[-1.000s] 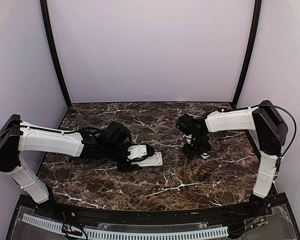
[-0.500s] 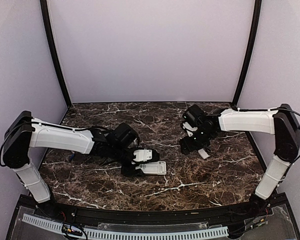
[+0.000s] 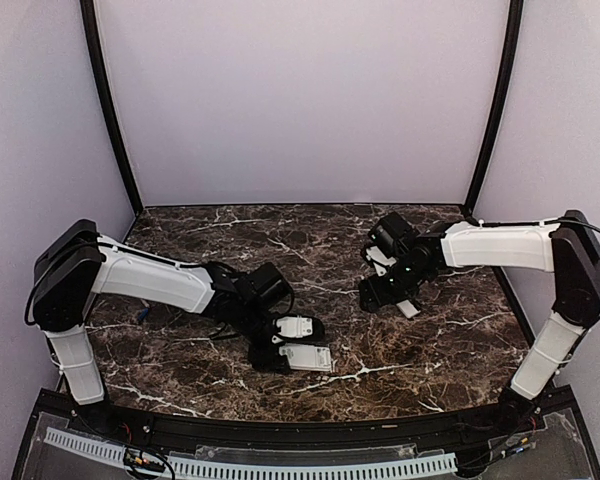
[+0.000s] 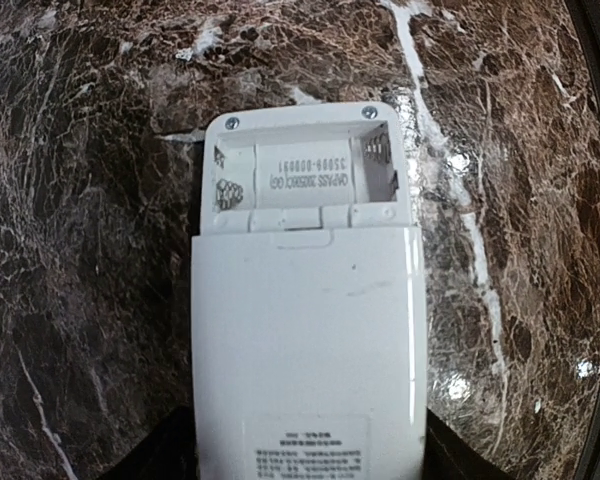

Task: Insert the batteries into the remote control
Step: Place the remote control without batteries at the center of the board, then pick up the battery from the corner of the board.

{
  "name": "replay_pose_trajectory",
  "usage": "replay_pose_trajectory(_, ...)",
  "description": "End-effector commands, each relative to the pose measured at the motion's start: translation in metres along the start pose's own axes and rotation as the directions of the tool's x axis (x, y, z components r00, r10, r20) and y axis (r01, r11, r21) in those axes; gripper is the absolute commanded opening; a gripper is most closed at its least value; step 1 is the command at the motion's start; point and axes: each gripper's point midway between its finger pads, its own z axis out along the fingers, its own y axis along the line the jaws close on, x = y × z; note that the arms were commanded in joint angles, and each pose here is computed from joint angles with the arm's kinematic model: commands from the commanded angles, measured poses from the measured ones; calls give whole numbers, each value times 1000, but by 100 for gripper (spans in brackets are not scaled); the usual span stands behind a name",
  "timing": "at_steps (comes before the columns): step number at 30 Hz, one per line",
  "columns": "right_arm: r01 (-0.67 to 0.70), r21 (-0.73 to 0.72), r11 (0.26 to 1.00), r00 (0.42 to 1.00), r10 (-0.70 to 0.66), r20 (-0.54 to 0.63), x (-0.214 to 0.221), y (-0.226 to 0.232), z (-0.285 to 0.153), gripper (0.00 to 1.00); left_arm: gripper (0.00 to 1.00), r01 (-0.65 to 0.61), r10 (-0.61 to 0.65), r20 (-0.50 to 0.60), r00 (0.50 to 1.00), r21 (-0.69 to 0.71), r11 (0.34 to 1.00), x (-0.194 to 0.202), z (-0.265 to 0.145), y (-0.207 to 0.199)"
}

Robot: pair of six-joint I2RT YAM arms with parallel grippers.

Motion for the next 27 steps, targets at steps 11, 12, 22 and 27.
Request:
replay_pose_trajectory(11,0,-30,1000,999,1,34,-10,6,-11,76,81,-50,51,116,992,-10,999,-25,-28,-11)
replay_pose_trajectory(12,0,-34,999,999,1,41,-12,7,-13,76,82,-47,51,164,985,-31,998,-34,-42,-10)
replay_pose_trajectory(22,6,-66,998,997,0,76,-23,15,-19,76,84,680,-545,478,689,-167,714,-22,-161,133)
replay_pose_trajectory(27,10,-62,998,998,-5,68,-19,14,-15,75,79,965,-669,701,248,-237,109,95,-231,181)
